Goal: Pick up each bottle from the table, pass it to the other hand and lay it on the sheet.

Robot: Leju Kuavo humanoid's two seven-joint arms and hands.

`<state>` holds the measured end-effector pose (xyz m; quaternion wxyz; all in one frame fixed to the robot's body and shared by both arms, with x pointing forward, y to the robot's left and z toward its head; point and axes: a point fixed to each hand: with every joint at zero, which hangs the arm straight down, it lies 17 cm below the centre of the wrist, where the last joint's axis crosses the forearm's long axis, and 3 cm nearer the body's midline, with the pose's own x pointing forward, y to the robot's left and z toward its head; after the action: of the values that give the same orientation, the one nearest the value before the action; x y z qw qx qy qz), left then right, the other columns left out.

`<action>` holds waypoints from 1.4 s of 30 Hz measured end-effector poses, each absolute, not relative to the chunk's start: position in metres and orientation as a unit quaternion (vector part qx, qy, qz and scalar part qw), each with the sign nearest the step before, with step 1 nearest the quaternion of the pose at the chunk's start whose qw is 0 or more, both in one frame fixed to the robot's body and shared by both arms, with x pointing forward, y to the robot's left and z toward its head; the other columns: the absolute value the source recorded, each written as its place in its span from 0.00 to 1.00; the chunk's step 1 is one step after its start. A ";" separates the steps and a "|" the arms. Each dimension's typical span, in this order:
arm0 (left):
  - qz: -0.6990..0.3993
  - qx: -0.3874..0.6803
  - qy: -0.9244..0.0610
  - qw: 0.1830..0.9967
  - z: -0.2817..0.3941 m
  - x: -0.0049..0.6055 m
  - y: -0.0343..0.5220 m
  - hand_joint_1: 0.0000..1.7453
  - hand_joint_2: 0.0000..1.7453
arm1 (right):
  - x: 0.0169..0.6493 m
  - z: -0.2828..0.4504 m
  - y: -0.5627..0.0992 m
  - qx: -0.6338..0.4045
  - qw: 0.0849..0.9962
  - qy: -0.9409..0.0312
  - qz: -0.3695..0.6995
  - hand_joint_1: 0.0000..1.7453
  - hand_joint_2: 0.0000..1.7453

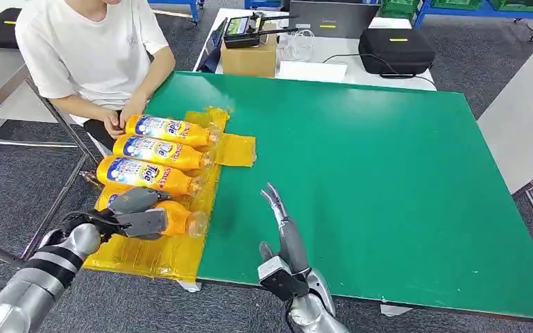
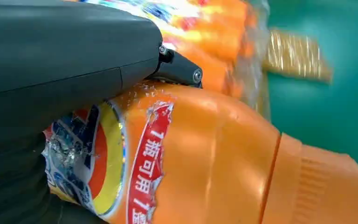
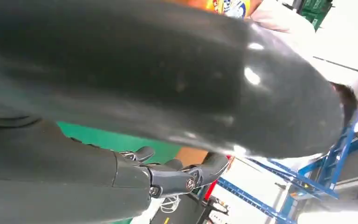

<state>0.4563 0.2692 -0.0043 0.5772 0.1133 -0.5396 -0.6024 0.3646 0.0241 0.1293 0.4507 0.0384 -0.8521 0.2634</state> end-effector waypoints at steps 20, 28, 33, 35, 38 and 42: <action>-0.625 0.086 -0.488 0.603 -0.046 0.453 0.249 0.00 1.00 | 0.376 0.132 0.027 0.024 0.440 -0.854 0.278 0.00 0.00; -0.512 -0.081 -0.587 0.622 -0.005 0.422 0.205 0.00 1.00 | 0.379 0.130 0.023 0.027 0.451 -0.852 0.266 0.00 0.00; -0.454 -0.131 -0.654 0.590 0.031 0.397 0.180 0.00 1.00 | 0.377 0.126 0.021 0.028 0.452 -0.850 0.271 0.00 0.00; -0.436 -0.130 -0.692 0.561 0.049 0.388 0.165 0.00 1.00 | 0.376 0.124 0.021 0.027 0.451 -0.849 0.274 0.00 0.00; -0.416 -0.109 -0.731 0.530 0.076 0.385 0.149 0.00 1.00 | 0.372 0.119 0.022 0.028 0.450 -0.846 0.284 0.00 0.00; -0.376 -0.095 -0.772 0.504 0.110 0.385 0.139 0.00 1.00 | 0.366 0.114 0.024 0.033 0.449 -0.843 0.295 0.00 0.00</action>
<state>0.3855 0.1388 0.1100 0.5038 -0.0949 -0.7721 -0.3757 0.3657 0.0241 0.1139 0.4492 0.0333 -0.8426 0.2951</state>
